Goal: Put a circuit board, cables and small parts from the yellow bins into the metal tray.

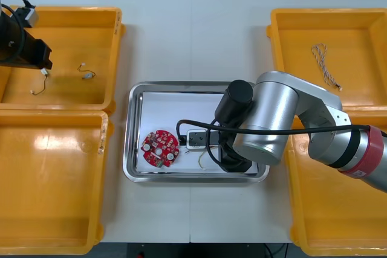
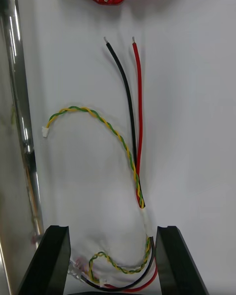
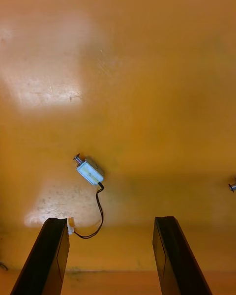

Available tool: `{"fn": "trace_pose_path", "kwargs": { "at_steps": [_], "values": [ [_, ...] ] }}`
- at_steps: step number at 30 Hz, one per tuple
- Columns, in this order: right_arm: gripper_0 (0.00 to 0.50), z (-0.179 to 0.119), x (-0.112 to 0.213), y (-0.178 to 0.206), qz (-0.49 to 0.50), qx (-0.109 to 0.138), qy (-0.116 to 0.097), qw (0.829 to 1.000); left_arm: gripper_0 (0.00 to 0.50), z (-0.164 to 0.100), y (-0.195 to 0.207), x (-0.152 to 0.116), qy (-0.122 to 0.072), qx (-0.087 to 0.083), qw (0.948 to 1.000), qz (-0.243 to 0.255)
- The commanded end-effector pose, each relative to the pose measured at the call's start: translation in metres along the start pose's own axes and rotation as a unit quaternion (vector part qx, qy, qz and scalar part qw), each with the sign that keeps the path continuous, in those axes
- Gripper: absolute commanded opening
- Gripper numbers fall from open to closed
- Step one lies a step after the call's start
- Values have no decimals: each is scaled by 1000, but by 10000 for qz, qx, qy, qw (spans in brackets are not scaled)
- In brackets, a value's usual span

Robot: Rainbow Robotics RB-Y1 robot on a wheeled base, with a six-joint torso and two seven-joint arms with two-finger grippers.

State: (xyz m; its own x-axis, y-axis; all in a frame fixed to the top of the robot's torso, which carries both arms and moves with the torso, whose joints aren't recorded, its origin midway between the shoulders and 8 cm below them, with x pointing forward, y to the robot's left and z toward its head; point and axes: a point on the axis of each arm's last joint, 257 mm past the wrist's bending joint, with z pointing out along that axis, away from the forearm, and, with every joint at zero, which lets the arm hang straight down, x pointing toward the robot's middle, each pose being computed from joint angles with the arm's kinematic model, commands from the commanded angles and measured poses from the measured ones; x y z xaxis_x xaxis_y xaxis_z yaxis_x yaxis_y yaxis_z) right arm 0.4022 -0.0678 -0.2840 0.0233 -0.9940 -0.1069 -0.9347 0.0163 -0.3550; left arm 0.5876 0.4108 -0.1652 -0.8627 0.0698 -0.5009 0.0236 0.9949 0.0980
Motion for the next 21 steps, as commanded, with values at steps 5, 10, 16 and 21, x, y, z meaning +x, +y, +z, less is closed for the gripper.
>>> {"fn": "trace_pose_path", "kwargs": {
  "at_steps": [5, 10, 16, 21],
  "values": [
    [500, -11, -13, -7, -15, 90, -98, 9999, 500, -11, 1, -33, -398, -84, 9985, 365],
    [500, -23, -6, -12, 118, 52, 9, 9999, 500, 1, 5, -32, -435, -143, 9982, 381],
    [500, -42, 1, -27, 424, 66, 80, 9990, 500, 11, 9, -33, -516, -229, 9975, 427],
    [500, -65, 14, -41, 835, -15, 89, 9965, 500, 18, 9, -32, -535, -210, 9975, 408]
  ]
}}
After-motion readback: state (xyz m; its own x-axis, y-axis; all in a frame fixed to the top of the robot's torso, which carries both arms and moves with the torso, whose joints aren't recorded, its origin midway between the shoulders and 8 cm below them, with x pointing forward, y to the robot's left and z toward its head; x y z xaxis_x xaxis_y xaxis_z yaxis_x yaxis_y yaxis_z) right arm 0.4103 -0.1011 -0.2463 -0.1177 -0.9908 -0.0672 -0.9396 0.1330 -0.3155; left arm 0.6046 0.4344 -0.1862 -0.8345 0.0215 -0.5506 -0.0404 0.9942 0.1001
